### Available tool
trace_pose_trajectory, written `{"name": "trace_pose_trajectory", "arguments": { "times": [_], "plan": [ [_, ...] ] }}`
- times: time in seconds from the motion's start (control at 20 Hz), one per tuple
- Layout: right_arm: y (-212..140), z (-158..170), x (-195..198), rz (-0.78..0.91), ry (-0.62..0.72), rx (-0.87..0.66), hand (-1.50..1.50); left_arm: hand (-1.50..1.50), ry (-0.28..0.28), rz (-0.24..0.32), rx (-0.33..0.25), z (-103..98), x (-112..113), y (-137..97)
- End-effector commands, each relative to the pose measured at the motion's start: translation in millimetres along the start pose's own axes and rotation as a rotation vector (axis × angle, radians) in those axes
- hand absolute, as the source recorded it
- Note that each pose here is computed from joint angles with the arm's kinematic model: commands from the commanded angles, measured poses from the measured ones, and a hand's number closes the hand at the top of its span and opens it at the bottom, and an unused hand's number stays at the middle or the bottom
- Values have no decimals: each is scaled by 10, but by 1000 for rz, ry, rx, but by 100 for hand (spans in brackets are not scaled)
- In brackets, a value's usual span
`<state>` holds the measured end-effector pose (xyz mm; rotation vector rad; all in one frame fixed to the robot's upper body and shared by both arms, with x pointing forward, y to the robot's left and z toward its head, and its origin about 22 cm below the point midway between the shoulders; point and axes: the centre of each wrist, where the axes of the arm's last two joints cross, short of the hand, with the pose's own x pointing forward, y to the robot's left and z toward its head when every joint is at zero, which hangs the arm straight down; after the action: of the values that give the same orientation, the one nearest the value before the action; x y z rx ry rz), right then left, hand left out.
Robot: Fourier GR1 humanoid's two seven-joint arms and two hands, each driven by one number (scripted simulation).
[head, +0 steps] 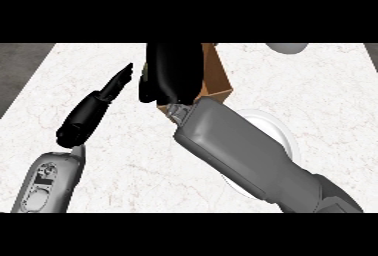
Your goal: Pick the squash from the plate and place it in the cardboard box
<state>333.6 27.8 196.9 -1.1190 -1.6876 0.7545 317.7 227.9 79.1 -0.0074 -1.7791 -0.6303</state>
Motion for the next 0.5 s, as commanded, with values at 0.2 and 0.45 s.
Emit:
{"name": "trace_pose_trajectory", "arguments": {
  "times": [0.2, 0.45],
  "plan": [
    [0, -419, 211, 71, 129, -28, 150, 0, 15, -8, 44, 78, -12, 23],
    [245, -581, -113, 125, 202, 193, 150, 0, 21, -13, 44, 133, -124, 34]
  ]
}}
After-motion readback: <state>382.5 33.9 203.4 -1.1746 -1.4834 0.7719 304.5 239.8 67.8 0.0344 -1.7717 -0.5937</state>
